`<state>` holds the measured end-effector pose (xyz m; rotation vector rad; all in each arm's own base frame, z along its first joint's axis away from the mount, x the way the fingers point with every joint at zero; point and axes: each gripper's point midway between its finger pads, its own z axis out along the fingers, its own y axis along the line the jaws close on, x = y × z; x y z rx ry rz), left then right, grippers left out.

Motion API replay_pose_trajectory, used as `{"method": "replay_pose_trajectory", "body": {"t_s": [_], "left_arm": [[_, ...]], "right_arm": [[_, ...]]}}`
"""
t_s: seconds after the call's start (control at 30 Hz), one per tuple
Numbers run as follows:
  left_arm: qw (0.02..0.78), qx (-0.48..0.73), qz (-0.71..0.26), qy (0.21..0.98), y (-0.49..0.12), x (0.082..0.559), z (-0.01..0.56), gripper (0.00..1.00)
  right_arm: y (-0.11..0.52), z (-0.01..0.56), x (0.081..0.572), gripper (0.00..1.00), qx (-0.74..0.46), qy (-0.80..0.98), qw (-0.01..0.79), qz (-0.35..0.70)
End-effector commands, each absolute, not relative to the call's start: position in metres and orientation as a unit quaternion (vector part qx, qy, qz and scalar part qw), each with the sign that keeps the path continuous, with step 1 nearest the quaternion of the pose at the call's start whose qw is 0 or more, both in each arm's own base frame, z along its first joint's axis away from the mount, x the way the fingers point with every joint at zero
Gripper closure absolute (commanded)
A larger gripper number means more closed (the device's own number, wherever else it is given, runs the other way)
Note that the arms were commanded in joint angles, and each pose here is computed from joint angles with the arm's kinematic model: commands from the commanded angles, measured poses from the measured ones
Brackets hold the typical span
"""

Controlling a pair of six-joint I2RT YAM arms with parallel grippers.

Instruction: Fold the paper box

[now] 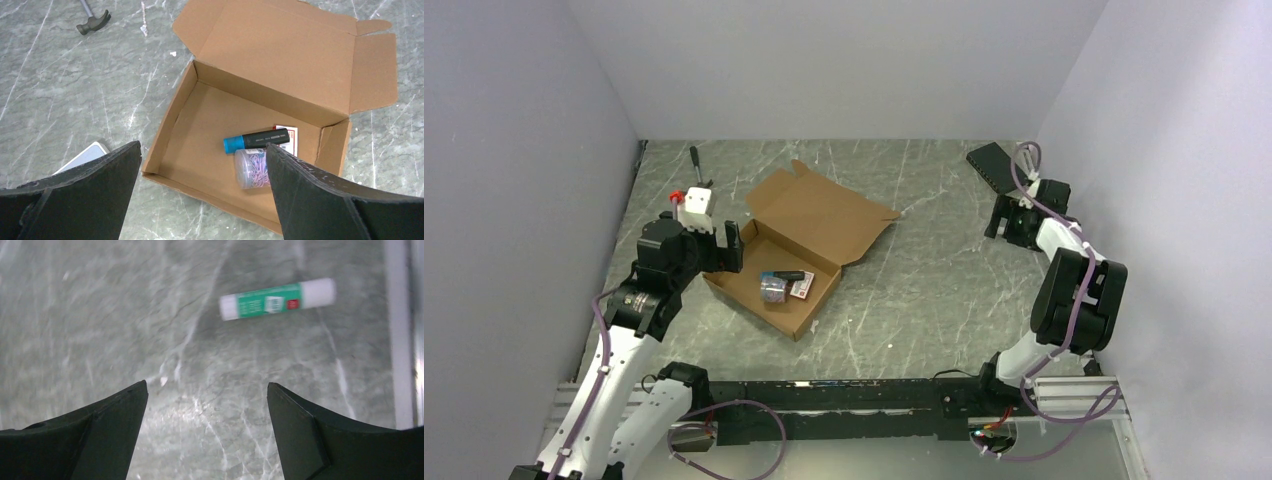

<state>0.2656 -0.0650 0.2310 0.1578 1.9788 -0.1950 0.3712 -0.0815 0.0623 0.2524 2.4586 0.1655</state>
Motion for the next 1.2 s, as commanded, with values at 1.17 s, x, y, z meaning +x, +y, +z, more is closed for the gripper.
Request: {"method": "replay_pose_trajectory", "body": {"t_s": [1.17], "left_arm": [[0.554,0.056,-0.089,0.826,-0.063,0.274,0.237,0.01]], "right_arm": [[-0.144,0.016,0.424,0.41,0.425,0.86,0.283,-0.017]]}}
